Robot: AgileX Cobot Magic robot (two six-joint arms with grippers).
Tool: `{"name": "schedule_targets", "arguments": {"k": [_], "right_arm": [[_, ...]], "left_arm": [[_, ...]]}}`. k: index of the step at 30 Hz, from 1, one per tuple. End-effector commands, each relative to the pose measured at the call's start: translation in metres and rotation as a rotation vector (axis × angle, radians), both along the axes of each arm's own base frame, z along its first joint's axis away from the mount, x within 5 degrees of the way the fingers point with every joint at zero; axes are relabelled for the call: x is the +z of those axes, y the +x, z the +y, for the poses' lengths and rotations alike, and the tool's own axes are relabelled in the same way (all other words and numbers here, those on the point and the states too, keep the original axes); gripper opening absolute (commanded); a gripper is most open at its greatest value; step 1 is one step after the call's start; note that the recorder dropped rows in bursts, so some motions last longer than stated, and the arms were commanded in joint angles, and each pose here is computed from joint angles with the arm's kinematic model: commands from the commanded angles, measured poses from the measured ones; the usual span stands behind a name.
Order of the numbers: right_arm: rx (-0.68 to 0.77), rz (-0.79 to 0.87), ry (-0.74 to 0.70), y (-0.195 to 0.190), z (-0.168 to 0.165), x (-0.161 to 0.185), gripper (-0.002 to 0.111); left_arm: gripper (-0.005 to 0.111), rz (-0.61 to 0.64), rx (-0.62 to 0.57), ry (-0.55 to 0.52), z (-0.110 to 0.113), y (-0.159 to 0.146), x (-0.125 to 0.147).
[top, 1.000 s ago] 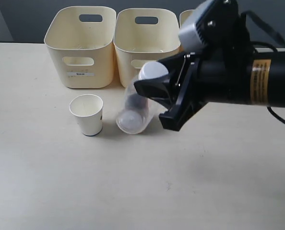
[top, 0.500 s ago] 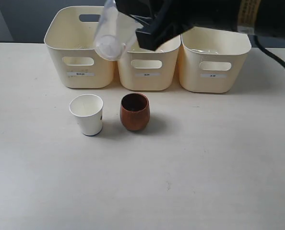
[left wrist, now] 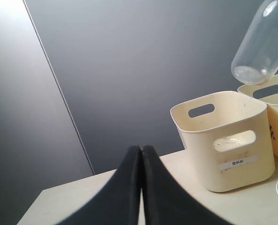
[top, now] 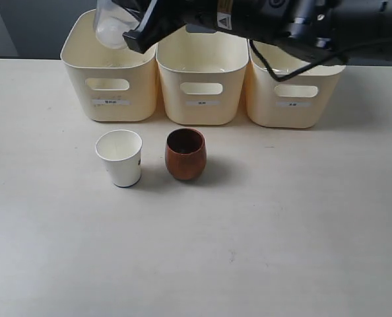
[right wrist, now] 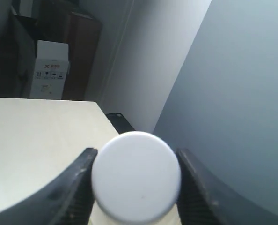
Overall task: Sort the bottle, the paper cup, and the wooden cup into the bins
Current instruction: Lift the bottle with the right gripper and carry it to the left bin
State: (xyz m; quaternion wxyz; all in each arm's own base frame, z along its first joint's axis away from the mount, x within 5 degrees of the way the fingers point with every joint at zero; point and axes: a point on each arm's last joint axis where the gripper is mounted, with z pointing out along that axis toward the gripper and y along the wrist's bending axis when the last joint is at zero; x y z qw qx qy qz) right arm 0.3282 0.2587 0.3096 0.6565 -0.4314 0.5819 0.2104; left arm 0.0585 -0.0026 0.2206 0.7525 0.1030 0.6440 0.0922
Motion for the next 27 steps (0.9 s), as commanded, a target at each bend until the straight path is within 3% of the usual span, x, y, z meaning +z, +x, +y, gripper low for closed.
{"name": "schedule_targets", "arguments": {"k": [1, 14, 27], "right_arm": [[-0.041, -0.042, 0.007, 0.026, 0.012, -0.015, -0.001], [-0.166, 0.015, -0.081, 0.084, 0.037, -0.048, -0.001], [-0.205, 0.093, -0.124, 0.098, 0.042, -0.078, -0.001]], "left_arm": [[0.0, -0.006, -0.003, -0.002, 0.0, 0.0, 0.0], [0.0, -0.006, -0.003, -0.002, 0.0, 0.0, 0.0], [0.0, -0.006, -0.003, -0.002, 0.0, 0.0, 0.0]]}}
